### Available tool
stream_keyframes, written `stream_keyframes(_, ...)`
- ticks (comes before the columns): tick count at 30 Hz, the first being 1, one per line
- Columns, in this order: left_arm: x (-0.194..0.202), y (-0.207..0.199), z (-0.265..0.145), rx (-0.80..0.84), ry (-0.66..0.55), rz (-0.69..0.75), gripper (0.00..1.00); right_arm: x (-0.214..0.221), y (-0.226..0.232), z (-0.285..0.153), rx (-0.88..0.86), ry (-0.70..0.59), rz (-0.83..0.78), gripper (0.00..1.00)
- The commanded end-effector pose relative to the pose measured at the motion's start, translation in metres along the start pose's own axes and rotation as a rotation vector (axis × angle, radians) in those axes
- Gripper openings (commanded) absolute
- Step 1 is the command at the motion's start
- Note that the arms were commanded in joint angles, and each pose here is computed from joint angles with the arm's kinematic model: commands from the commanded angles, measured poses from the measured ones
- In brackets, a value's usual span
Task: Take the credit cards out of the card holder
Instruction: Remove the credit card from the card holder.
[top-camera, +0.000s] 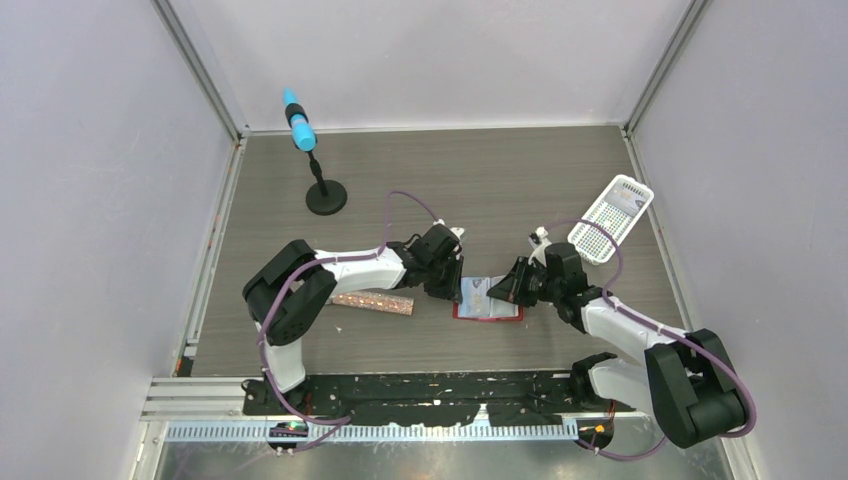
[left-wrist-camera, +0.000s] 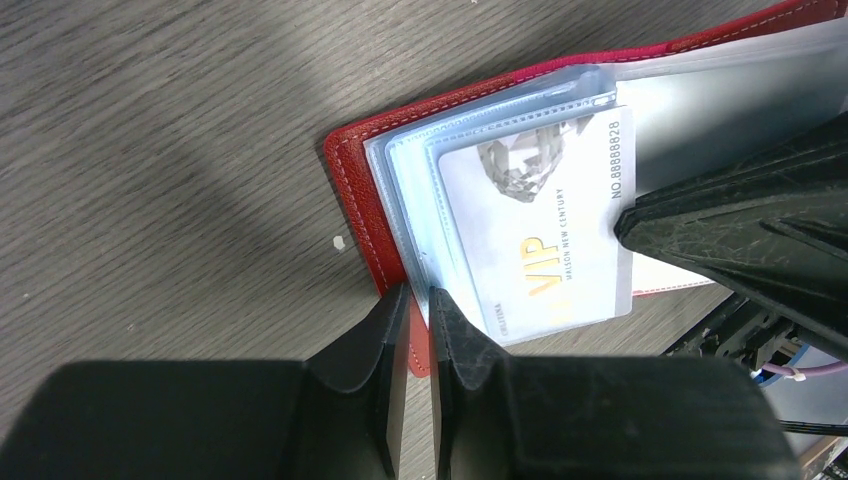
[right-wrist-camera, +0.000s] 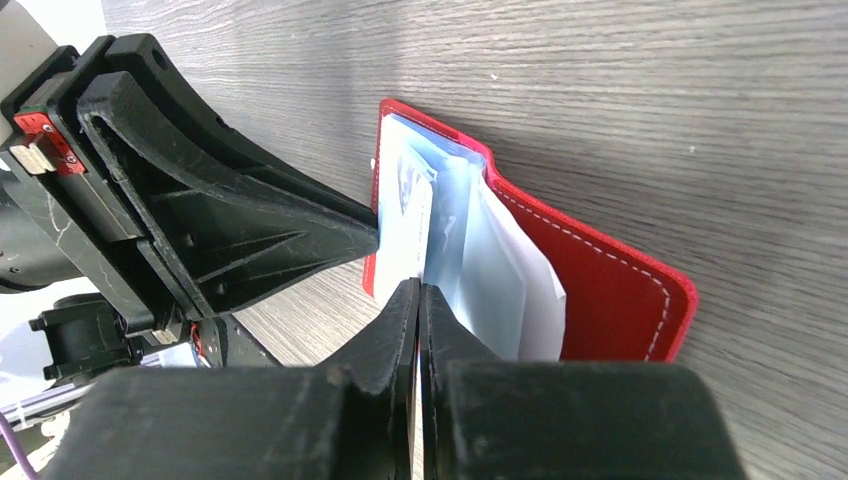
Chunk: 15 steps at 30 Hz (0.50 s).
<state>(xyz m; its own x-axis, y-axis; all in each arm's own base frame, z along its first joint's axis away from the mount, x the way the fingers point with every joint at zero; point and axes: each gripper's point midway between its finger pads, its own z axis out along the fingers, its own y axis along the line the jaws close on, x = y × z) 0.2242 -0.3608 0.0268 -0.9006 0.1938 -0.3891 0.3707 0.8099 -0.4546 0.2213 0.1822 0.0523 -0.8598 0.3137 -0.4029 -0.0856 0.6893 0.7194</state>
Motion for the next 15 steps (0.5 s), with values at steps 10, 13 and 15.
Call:
stream_keyframes(10,0.021,0.028,0.005,-0.104,0.061,-0.001,0.15,-0.010,0.018,-0.010,-0.100,-0.046,0.003,0.05)
stream_keyframes(13,0.021,0.028,0.004,-0.103,0.060,-0.002,0.15,-0.011,0.019,-0.011,-0.099,-0.049,0.005,0.06)
stream_keyframes(15,0.022,0.028,0.004,-0.104,0.061,-0.002,0.15,-0.012,0.020,-0.013,-0.102,-0.054,0.003,0.10)
